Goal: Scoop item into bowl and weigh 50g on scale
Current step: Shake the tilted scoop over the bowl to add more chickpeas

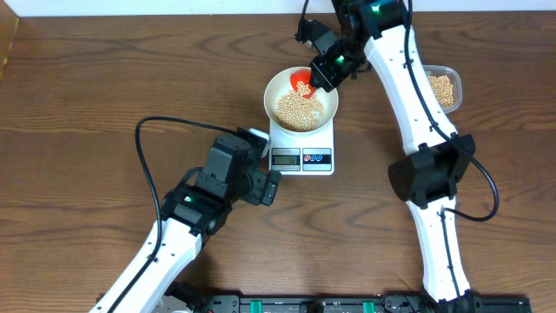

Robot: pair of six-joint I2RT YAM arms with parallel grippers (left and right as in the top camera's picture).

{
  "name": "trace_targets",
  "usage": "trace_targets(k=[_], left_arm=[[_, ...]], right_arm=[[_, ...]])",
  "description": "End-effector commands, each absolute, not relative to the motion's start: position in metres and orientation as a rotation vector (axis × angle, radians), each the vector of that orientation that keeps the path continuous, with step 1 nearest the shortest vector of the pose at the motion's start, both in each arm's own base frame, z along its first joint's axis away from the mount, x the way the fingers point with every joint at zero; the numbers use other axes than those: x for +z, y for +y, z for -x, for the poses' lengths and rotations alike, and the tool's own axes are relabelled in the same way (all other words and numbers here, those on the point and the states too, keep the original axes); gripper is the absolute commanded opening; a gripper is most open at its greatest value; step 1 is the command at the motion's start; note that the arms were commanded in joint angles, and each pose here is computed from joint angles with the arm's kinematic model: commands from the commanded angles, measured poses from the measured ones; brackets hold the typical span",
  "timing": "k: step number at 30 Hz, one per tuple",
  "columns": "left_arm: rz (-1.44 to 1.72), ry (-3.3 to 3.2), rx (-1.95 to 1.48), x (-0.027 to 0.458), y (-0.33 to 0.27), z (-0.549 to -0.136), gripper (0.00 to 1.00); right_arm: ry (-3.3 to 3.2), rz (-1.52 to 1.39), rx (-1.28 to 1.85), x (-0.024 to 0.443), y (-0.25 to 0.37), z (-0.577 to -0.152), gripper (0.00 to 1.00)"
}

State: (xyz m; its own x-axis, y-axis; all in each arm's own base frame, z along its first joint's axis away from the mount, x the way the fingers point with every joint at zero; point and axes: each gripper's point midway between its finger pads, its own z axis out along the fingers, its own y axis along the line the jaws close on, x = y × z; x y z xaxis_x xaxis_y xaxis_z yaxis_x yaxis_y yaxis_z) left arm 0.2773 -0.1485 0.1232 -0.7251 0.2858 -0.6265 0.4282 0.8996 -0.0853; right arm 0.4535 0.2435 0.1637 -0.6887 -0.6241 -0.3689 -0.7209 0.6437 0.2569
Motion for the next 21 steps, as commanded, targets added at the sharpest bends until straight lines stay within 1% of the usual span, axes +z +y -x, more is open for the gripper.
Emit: trace_targets(k=[1, 7, 21], left_arm=[[-0.518, 2.419, -0.309, 0.1267, -0.1507, -0.2773, 0.93], [-0.518, 2.419, -0.309, 0.1267, -0.1507, -0.2773, 0.93], [-0.518, 2.419, -0.309, 0.1267, -0.1507, -0.2773, 0.93]], right_arm=[[2.569, 1.145, 0.518, 0.1711, 0.247, -0.4546, 0.01], [2.537, 1.207, 0.505, 0.1709, 0.2509, -0.4525, 0.01], [2.517, 1.242, 0.454, 0.1697, 0.2485, -0.4555, 0.01]])
